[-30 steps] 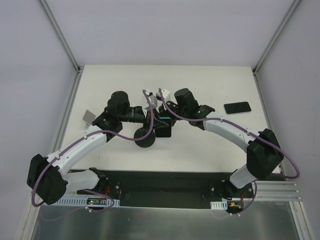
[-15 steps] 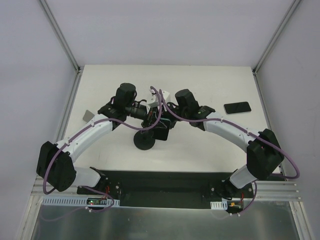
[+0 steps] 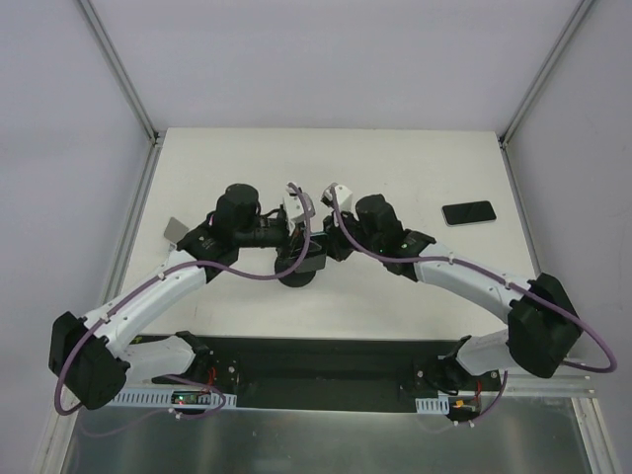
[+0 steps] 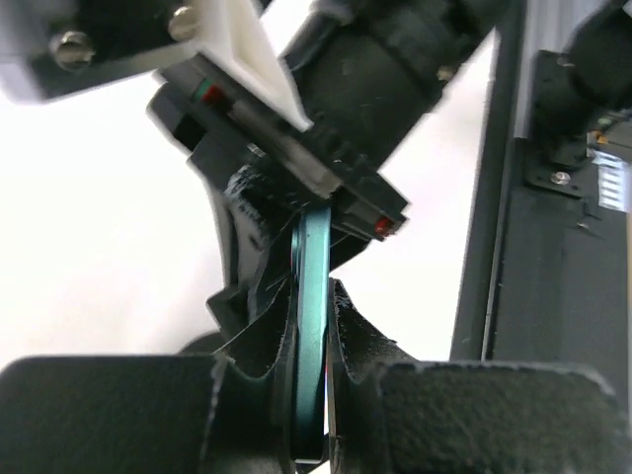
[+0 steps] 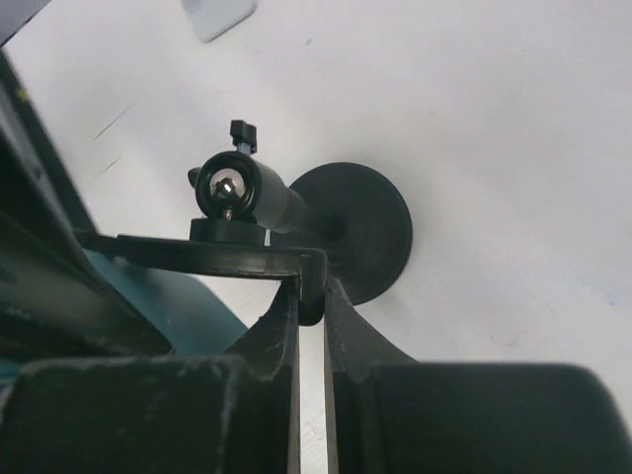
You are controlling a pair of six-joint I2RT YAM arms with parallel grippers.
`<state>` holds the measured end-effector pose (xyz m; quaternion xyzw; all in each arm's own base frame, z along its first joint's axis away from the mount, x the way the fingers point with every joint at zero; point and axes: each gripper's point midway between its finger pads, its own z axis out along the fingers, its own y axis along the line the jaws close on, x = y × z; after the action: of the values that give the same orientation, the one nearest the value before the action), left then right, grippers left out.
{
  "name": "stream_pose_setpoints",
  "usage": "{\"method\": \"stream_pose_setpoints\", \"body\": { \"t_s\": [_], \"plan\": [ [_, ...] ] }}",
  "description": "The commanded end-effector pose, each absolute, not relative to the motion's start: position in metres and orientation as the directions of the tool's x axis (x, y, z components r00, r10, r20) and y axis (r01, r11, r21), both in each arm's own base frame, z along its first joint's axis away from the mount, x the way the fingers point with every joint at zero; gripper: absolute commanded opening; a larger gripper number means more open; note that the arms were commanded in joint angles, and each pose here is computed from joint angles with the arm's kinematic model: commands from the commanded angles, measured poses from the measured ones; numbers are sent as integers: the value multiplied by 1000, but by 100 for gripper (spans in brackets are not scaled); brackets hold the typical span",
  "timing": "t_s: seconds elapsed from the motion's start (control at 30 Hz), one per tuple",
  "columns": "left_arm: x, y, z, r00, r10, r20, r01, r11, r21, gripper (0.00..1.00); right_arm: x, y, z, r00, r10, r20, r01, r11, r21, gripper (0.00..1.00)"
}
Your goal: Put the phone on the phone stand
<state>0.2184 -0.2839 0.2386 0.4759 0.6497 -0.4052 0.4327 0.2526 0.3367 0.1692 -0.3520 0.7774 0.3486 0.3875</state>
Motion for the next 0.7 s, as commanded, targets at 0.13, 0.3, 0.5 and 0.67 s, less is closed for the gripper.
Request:
{"method": "stream_pose_setpoints", "body": {
  "t_s": [0.13, 0.3, 0.5, 0.67],
  "plan": [
    [285, -212, 200, -303, 370, -878, 529, 832, 168, 0, 278, 294, 247, -239, 95, -966, -311, 935, 170, 0],
    [309, -192, 195, -297, 277, -914, 316, 932, 180, 0, 232, 295, 264, -104, 137, -985, -69, 987, 145, 0],
    [325, -196, 186, -303, 184, -935, 220, 968, 120, 0, 206, 338, 268, -83, 150, -985, -91, 983, 158, 0],
    [325, -201, 189, -289, 175, -941, 240, 965, 106, 0, 193, 345, 277, -102, 214, -971, -196, 953, 231, 6]
  ]
}}
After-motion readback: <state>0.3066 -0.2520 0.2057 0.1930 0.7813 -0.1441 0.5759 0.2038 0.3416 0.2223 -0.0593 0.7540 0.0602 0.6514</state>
